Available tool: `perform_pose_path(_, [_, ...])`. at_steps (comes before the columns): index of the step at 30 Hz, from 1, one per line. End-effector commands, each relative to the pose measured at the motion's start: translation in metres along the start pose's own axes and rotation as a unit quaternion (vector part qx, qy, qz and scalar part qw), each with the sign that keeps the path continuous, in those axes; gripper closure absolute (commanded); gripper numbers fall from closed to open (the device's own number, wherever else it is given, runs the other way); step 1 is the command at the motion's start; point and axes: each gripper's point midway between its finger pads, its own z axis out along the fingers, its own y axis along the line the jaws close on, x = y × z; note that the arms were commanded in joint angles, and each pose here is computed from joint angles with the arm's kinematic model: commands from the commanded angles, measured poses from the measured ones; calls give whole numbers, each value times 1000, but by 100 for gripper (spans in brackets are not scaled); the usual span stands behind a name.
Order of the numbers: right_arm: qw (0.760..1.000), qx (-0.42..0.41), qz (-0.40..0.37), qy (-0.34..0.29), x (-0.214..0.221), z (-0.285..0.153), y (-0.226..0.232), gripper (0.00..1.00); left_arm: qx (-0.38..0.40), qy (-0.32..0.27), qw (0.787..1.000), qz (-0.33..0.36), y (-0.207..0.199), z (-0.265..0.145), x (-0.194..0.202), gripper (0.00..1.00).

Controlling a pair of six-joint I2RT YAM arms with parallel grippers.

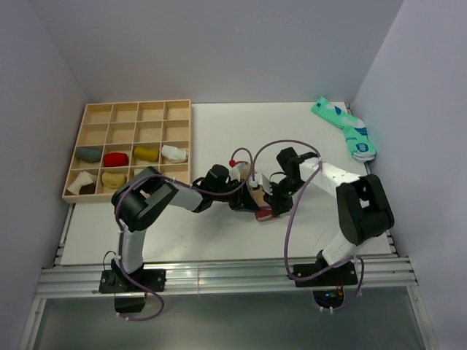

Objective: Roll the socks
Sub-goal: Roll the sock at the center of the board.

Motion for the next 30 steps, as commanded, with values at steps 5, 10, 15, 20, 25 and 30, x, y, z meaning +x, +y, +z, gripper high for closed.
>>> perform_pose_path(5, [987,-108,120,13,3,-10,15,75,41,-66,996,48,-37,-15,-20,90])
perform_pose_path(10, [970,-157,182,22,1,-13,6,76,54,-76,994,60,-39,-20,-17,84])
perform_pose_path(15, [962,-176,206,19,7,-12,0,76,30,-104,991,85,-37,-24,-20,74])
perform_pose_path(20, [961,-174,213,24,12,-12,-1,76,13,-135,984,115,-41,-31,-30,66])
perform_pose_path(25, [947,-217,235,32,8,-15,3,76,3,-152,971,185,-52,-24,-41,63])
perform_pose_path(30, [935,-230,268,40,10,-12,-1,76,23,-159,957,242,-61,-16,-44,59])
